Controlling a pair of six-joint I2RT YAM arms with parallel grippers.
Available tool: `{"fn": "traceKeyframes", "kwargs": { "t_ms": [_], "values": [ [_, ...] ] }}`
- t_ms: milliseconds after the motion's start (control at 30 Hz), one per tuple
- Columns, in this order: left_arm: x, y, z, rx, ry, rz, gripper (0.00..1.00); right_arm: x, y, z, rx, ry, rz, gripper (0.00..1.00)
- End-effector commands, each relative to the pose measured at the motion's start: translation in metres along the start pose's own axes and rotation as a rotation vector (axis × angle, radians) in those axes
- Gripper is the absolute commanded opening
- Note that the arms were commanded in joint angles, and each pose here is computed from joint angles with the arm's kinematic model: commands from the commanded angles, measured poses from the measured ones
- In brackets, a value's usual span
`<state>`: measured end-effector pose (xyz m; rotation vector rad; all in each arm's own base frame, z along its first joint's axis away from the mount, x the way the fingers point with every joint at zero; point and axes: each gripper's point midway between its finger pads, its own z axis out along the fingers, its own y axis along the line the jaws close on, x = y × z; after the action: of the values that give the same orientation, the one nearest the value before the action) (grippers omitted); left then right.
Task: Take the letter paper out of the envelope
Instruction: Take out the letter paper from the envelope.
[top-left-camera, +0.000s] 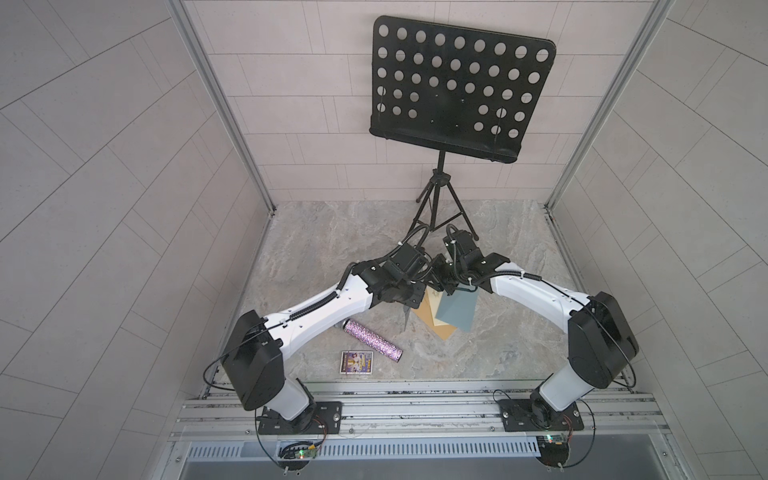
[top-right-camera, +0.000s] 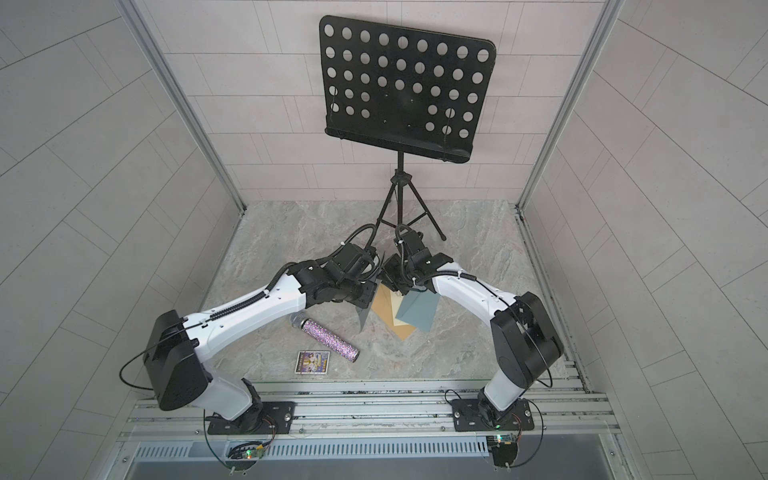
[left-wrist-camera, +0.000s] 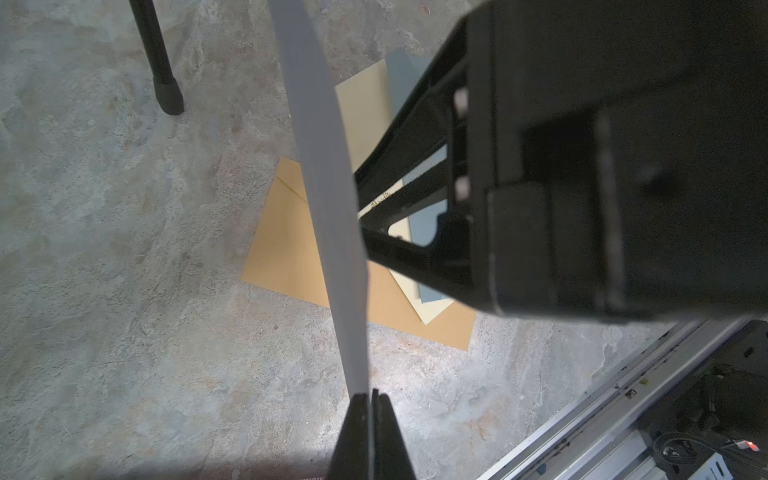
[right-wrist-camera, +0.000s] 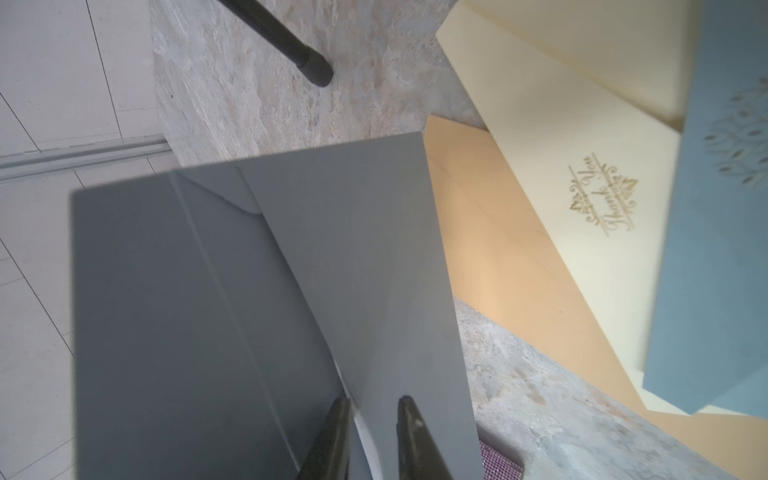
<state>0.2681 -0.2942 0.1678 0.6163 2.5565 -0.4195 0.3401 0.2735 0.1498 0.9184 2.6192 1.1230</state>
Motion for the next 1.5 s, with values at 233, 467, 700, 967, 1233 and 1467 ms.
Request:
{"fn": "traceKeyframes", "kwargs": {
  "t_ms": [233, 467, 700, 967, 1233, 1467],
  "values": [
    [-0.010, -0.004, -0.013, 0.001, -0.015, 0.031, 0.00, 0.022, 0.012, -0.020, -0.032, 0.030, -0.060, 0.25],
    [-0.011, 0.005, -0.021, -0.076, 0.041, 0.078, 0.00, 0.032, 0.005, -0.030, 0.006, 0.062, -0.170, 0.38],
    [-0.008, 0.006, -0.035, -0.093, 0.075, 0.112, 0.00, 0.020, 0.014, -0.037, 0.037, 0.023, -0.271, 0.41],
    [0.003, -0.002, -0.043, -0.038, 0.109, 0.134, 0.00, -0.004, 0.016, -0.039, 0.096, -0.017, -0.309, 0.46],
    [0.003, -0.009, -0.053, -0.005, 0.105, 0.137, 0.00, -0.014, 0.013, -0.027, 0.148, -0.010, -0.326, 0.44],
    [0.005, -0.014, -0.056, 0.018, 0.112, 0.140, 0.00, -0.019, 0.014, -0.018, 0.163, -0.005, -0.334, 0.43]
  ]
}}
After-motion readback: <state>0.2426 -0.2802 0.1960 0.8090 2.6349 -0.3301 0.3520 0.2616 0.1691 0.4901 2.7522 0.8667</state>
